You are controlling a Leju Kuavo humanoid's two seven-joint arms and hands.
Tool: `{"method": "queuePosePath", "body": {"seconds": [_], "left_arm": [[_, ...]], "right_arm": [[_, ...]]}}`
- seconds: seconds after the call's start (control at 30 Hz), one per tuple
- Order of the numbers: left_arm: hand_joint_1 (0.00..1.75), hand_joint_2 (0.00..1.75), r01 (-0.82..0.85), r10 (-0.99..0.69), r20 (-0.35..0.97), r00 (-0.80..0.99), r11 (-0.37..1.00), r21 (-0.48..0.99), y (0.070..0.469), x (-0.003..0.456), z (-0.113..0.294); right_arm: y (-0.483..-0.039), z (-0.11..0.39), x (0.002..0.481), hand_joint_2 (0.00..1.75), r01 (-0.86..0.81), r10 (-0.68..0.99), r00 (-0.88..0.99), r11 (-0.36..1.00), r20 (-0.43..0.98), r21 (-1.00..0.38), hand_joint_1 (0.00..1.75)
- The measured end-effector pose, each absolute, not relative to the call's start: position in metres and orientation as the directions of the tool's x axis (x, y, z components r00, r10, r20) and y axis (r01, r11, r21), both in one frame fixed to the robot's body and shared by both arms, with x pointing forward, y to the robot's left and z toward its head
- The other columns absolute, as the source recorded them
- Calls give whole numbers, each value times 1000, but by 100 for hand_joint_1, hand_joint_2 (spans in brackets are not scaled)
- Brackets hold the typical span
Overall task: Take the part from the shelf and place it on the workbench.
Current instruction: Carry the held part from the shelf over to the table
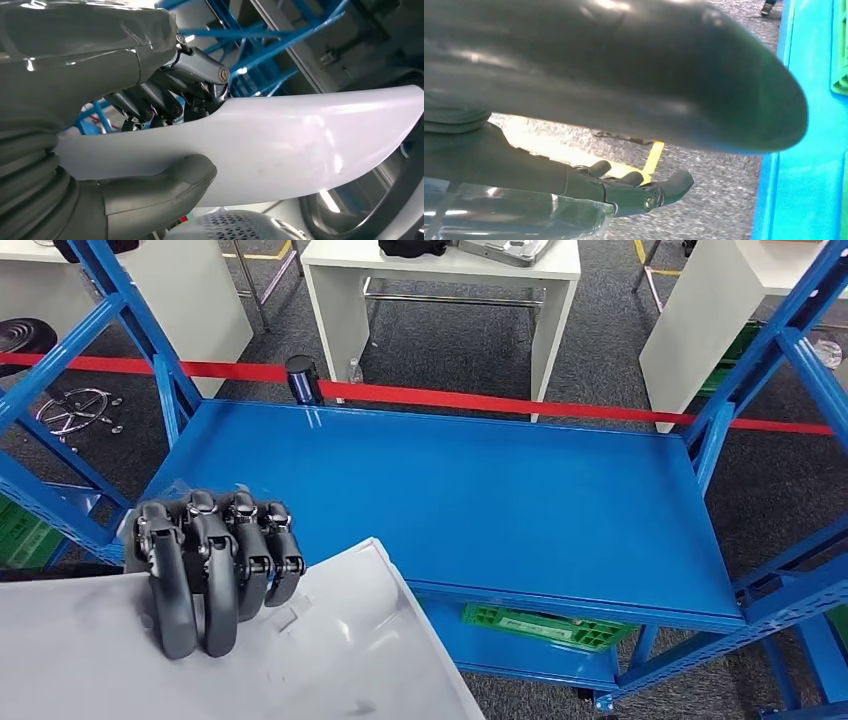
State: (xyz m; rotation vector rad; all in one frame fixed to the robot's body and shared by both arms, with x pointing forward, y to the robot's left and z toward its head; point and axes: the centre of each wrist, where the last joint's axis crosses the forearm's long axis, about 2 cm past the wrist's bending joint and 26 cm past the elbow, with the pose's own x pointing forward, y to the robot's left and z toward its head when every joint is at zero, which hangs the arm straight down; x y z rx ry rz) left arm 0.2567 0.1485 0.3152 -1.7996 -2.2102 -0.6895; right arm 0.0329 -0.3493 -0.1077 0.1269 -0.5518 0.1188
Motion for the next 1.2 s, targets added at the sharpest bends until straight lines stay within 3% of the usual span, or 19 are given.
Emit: {"method": "queuePosePath", "body": {"seconds": [0.53,0.87,1.2], "left_arm": [[169,175,945,861,427,-278,165,281,142,256,324],[169,175,941,845,445,-295,175,289,141,256,320],[169,175,941,842,451,-295,174,291,143,256,319]], "right_arm": [[-357,-102,29,0,-128,64,861,987,504,94,0],[-387,-92,18,0,-126,114,953,992,279,25,0],[-402,-76,14,0,-91,101,959,995,266,-49,0]]}}
